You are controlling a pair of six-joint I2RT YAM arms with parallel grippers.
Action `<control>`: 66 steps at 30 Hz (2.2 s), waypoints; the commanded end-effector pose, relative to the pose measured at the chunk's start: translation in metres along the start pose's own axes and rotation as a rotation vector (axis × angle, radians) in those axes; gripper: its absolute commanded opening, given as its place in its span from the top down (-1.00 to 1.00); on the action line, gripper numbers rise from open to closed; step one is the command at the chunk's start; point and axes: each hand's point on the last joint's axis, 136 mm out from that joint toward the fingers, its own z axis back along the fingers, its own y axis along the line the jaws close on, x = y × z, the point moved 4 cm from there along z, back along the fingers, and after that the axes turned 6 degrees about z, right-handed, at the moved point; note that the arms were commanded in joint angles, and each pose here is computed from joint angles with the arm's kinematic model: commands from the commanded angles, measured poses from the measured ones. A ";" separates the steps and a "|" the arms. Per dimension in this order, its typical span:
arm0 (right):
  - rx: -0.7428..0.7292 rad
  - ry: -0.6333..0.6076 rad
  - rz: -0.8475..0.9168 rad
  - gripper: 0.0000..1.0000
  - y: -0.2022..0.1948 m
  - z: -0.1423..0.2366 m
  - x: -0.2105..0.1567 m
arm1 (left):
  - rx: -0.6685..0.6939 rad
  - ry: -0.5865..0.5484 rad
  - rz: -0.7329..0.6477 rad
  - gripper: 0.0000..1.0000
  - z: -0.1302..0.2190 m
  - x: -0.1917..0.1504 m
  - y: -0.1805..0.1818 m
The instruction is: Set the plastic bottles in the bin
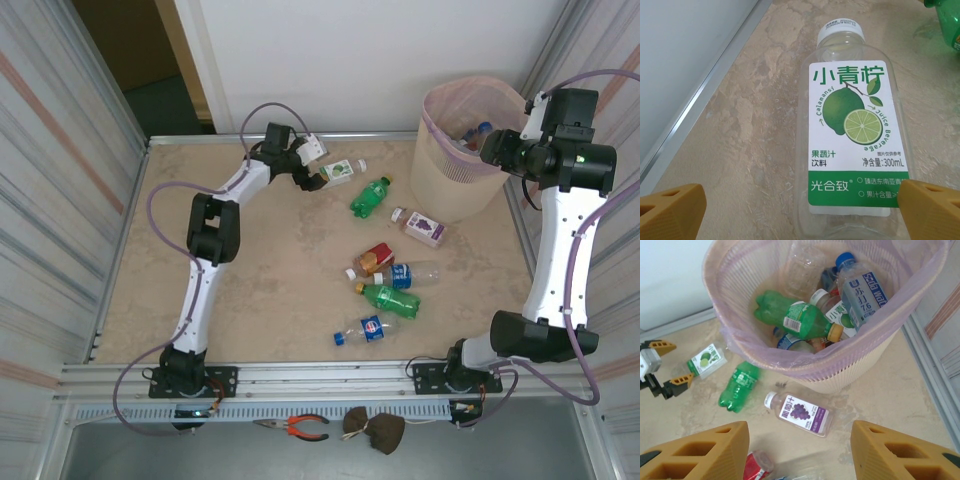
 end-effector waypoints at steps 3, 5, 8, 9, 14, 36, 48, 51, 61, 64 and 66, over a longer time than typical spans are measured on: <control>-0.010 -0.023 0.036 -0.10 0.002 0.007 0.001 | -0.093 0.039 -0.032 -0.94 -0.015 -0.016 -0.022; -0.011 -0.020 0.037 -0.09 0.002 0.006 0.001 | -0.106 0.028 -0.034 -0.92 -0.014 -0.013 -0.024; -0.010 -0.024 0.040 -0.09 0.003 0.007 0.001 | -0.108 0.023 -0.030 -0.89 -0.014 -0.012 -0.024; -0.012 -0.024 0.039 -0.09 0.003 0.007 0.001 | -0.112 0.020 -0.029 -0.89 -0.014 -0.012 -0.025; -0.012 -0.027 0.042 -0.08 0.003 0.009 0.001 | -0.142 0.039 -0.059 -0.93 -0.017 -0.012 -0.038; -0.011 -0.034 0.059 -0.05 0.006 0.010 0.004 | -0.034 0.150 -0.162 -0.85 -0.041 -0.031 -0.032; -0.015 -0.037 0.068 -0.04 0.007 0.011 0.004 | -0.057 0.095 -0.141 -0.93 -0.041 -0.008 -0.046; -0.012 -0.040 0.071 -0.03 0.008 0.011 0.005 | -0.049 0.084 -0.081 -0.92 -0.032 0.004 -0.049; -0.001 -0.035 0.075 -0.03 0.012 0.009 0.004 | 0.167 0.130 0.272 -0.82 -0.001 0.038 -0.027; 0.001 -0.033 0.075 -0.03 0.012 0.009 0.003 | 0.203 0.153 0.382 -0.78 0.002 0.044 -0.026; 0.002 -0.035 0.077 -0.03 0.012 0.010 0.003 | 0.244 0.169 0.413 -0.78 0.003 0.049 -0.027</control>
